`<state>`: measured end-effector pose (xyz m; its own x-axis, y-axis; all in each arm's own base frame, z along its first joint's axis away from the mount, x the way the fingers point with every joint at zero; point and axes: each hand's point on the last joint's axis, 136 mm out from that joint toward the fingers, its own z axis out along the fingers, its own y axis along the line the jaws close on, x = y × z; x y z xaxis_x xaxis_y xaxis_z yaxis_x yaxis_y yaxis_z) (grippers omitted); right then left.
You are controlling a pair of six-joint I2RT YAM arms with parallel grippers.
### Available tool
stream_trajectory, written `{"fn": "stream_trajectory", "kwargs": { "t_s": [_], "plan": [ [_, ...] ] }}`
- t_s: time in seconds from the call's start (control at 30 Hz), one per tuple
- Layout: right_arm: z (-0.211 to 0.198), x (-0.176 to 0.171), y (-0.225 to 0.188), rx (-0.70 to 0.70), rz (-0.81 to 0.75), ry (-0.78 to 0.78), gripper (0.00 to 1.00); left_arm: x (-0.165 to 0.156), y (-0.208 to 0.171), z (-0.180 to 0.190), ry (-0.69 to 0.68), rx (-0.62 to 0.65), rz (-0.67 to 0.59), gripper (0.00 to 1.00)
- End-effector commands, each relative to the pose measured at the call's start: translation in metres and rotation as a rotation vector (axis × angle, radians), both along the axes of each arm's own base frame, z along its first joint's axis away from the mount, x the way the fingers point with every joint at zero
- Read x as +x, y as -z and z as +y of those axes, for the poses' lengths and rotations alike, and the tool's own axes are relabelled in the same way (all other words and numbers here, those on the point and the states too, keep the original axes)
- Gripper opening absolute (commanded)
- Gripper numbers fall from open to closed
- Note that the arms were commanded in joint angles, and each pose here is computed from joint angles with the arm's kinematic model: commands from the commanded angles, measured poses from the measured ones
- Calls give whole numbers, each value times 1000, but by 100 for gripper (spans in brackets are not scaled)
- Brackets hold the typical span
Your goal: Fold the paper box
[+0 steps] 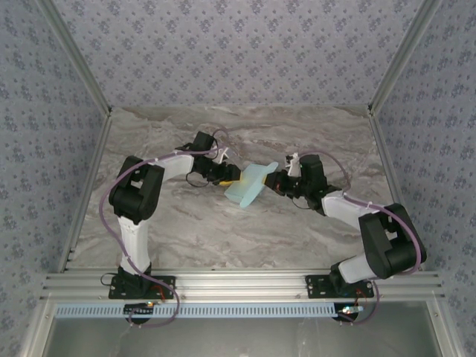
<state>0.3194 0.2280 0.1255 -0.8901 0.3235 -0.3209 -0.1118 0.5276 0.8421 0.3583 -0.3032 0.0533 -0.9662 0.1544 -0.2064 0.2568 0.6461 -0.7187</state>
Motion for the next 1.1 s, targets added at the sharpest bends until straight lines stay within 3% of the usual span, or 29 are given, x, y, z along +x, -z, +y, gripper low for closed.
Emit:
{"fn": "stream_trajectory", "kwargs": {
  "t_s": [0.0,0.33,0.53,0.87,1.07],
  "plan": [
    [8,2,-13,-8,-38,-22,13,-13,-3,-16,57,-48,33,57],
    [17,4,2,-93,16,-7,14,-8,-9,-20,57,-59,14,62],
    [16,6,16,-172,67,42,14,3,-12,-10,1,13,-43,65],
    [15,8,26,-245,92,75,14,22,-50,49,-223,228,-328,78],
    [20,12,27,-250,93,74,14,-5,-89,63,-244,129,-527,88]
  ]
}}
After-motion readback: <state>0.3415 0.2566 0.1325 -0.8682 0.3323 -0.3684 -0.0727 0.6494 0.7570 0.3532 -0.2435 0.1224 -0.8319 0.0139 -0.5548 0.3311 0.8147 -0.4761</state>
